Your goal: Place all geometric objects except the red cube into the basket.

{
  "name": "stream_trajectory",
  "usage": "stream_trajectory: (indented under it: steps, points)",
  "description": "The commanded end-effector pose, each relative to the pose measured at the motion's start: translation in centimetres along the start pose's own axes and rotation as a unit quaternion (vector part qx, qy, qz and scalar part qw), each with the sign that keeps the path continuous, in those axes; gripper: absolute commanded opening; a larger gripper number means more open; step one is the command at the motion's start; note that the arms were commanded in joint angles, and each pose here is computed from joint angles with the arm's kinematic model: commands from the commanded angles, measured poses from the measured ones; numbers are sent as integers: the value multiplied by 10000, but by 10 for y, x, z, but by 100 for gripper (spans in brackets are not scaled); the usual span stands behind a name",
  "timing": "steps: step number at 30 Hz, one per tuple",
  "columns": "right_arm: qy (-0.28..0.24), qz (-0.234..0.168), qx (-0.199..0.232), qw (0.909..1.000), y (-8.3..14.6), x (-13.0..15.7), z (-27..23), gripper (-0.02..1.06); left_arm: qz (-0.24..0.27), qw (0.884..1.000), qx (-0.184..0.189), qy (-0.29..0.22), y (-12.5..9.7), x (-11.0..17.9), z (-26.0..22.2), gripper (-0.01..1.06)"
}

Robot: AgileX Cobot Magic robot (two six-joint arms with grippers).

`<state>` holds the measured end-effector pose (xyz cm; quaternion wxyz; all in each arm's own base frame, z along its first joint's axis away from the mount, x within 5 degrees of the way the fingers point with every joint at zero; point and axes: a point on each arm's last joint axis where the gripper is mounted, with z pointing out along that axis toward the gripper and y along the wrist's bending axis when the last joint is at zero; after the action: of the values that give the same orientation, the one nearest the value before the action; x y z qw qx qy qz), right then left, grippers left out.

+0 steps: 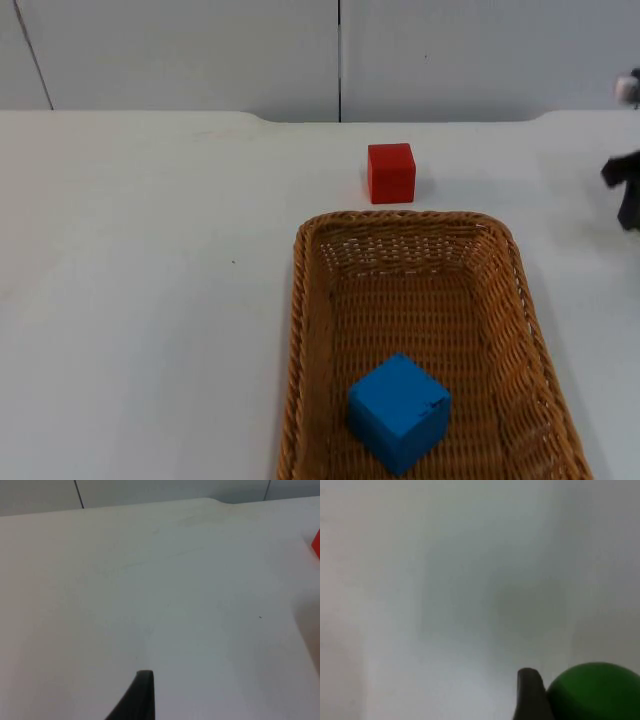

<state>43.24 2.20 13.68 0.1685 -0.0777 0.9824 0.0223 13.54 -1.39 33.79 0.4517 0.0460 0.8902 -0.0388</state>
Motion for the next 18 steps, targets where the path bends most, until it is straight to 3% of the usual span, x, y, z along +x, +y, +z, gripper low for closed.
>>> stream_trajectory:
  steps: [1,5,10,18]
  points:
    - [-400,-45,19,9992,0,-11,-44,0,-31,10000,-18,-14,0,1,-1,105]
    - [-901,-127,52,9958,5,-12,-120,0,-31,10000,-18,-14,0,1,-1,105]
    - [-1379,-215,177,9901,7,-5,-169,0,-24,10000,-27,-44,1,0,-1,105]
    - [-1291,-219,137,9913,10,2,-184,0,-17,10000,-34,-43,1,0,-1,105]
